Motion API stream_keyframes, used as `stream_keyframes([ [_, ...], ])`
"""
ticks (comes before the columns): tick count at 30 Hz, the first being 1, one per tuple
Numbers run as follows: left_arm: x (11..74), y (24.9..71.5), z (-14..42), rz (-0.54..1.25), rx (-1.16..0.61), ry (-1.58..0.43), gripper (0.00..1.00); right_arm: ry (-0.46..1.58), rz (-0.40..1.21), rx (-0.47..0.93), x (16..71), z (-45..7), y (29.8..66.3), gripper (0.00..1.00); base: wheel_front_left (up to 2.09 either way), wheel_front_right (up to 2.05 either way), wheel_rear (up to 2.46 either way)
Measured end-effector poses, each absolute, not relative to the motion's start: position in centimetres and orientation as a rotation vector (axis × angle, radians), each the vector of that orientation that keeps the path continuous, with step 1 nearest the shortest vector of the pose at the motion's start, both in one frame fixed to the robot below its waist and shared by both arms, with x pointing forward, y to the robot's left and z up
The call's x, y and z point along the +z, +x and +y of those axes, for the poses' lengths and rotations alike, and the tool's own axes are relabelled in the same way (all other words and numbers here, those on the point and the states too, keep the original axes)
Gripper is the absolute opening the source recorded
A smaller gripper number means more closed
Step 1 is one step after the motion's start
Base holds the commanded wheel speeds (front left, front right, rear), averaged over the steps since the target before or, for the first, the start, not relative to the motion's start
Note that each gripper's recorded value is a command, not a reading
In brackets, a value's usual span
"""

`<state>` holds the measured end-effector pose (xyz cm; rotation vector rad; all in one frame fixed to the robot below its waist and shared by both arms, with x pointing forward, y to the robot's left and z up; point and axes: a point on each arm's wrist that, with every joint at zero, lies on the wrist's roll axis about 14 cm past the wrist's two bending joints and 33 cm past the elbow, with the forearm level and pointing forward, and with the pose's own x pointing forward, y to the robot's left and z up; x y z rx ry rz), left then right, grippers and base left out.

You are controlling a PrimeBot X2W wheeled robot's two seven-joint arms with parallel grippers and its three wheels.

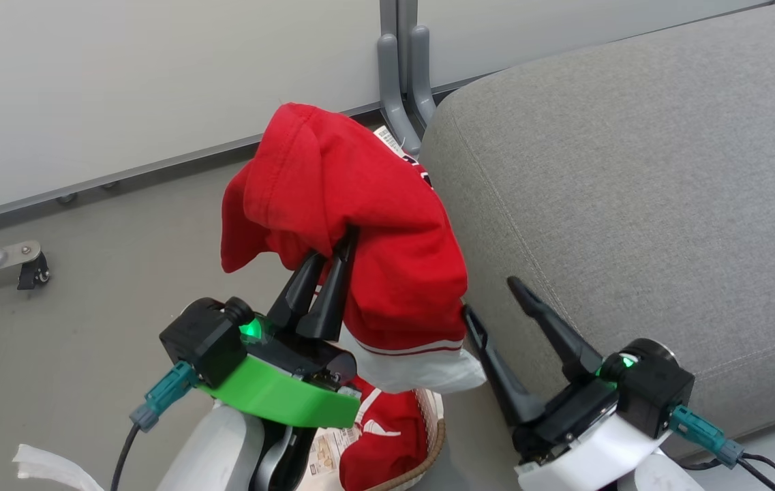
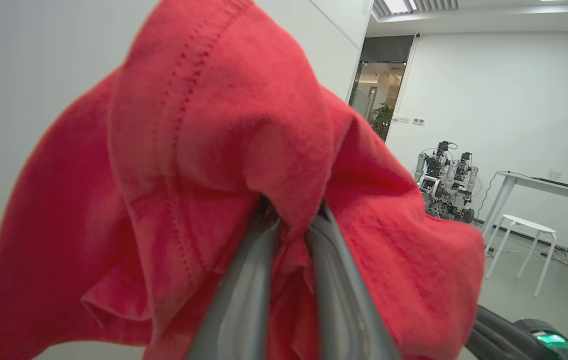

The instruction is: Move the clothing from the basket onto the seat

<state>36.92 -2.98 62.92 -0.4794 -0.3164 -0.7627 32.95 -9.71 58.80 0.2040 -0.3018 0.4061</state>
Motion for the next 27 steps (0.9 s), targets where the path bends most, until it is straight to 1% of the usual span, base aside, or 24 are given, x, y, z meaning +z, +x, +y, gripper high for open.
stream_keyframes([
  [4, 62.7, 37.0, -3.1, -0.309, -0.768, -0.474, 0.00, 0.162, -0.273, 0.530, 58.3, -7.8, 31.6, 1.00, 0.00, 0.00, 0.00],
  [6, 62.6, 36.8, -3.5, -0.305, -0.785, -0.469, 0.00, 0.130, -0.275, 0.557, 58.4, -7.6, 31.6, 1.00, 0.00, 0.00, 0.00],
  [10, 62.5, 36.3, -4.3, -0.297, -0.818, -0.465, 0.00, 0.094, -0.280, 0.589, 58.6, -7.3, 31.9, 1.00, 0.00, 0.00, 0.00],
  [17, 62.2, 35.5, -5.3, -0.280, -0.859, -0.463, 0.00, 0.034, -0.230, 0.682, 57.2, -5.6, 32.3, 1.00, 0.00, 0.00, 0.00],
  [27, 61.5, 34.9, -5.8, -0.254, -0.879, -0.453, 0.00, 0.049, -0.209, 0.722, 56.8, -3.6, 33.3, 1.00, 0.00, 0.00, 0.00],
])
